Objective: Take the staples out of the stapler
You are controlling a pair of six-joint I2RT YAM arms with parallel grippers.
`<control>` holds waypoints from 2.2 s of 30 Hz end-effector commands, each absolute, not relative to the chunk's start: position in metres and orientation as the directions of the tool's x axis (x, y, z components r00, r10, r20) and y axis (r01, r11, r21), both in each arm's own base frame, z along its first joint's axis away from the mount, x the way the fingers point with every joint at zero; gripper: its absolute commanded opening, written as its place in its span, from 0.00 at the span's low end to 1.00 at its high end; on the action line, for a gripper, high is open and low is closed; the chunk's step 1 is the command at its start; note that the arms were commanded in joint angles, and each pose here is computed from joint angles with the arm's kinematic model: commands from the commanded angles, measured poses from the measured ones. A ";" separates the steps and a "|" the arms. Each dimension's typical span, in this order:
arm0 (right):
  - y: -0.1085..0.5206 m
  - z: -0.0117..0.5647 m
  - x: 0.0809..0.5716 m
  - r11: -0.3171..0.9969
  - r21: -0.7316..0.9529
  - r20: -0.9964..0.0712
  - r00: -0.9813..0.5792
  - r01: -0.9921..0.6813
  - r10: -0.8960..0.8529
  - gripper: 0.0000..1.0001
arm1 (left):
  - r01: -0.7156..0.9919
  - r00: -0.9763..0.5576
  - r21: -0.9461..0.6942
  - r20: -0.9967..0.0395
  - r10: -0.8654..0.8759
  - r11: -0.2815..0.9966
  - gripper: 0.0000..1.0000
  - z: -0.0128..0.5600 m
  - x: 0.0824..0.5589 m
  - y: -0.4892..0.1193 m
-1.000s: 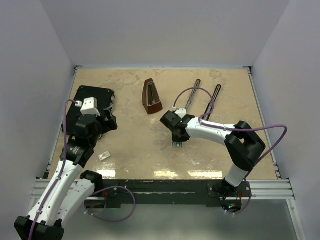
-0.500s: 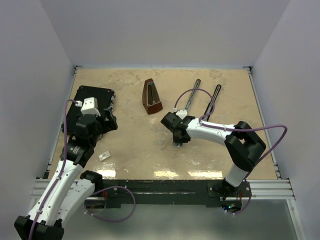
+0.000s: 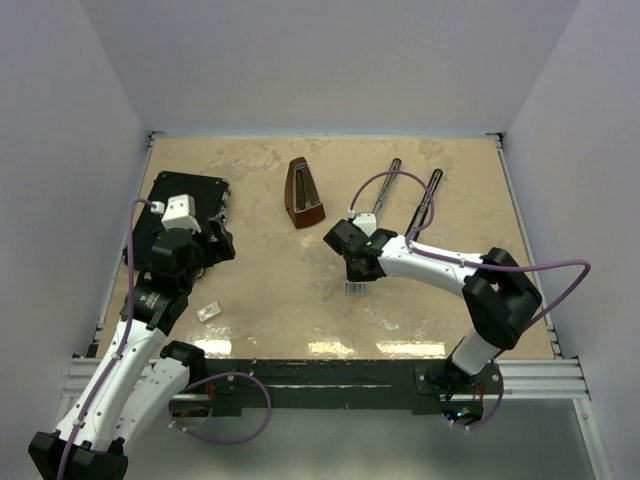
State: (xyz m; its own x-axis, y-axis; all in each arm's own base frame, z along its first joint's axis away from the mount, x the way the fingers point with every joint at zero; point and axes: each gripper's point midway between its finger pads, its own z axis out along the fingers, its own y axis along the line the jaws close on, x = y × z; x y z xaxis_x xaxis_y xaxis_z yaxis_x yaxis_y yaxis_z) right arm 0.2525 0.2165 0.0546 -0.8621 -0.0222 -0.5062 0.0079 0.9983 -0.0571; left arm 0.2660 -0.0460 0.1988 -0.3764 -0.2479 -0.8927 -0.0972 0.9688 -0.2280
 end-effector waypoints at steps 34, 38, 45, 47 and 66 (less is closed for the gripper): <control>0.264 0.139 0.234 0.875 0.294 -0.687 -0.722 -0.383 -0.085 0.98 | -0.904 -0.255 -0.194 -0.472 -0.844 0.381 0.55 0.135 0.196 0.006; 0.257 0.143 0.234 0.884 0.266 -0.699 -0.708 -0.385 -0.098 0.98 | -0.968 -0.167 -0.103 -0.413 -0.895 0.228 0.24 0.109 0.176 0.030; 0.251 0.153 0.230 0.883 0.263 -0.707 -0.701 -0.389 -0.098 0.98 | -0.997 -0.032 -0.060 -0.348 -0.937 0.057 0.00 0.071 0.160 0.041; 0.249 0.159 0.230 0.884 0.262 -0.715 -0.693 -0.388 -0.092 0.98 | -0.999 -0.023 -0.035 -0.321 -0.947 0.036 0.00 0.057 0.152 0.036; 0.241 0.196 0.227 0.875 0.280 -0.756 -0.652 -0.395 -0.053 0.98 | -0.999 -0.042 -0.001 -0.257 -0.965 0.044 0.00 0.018 0.158 0.026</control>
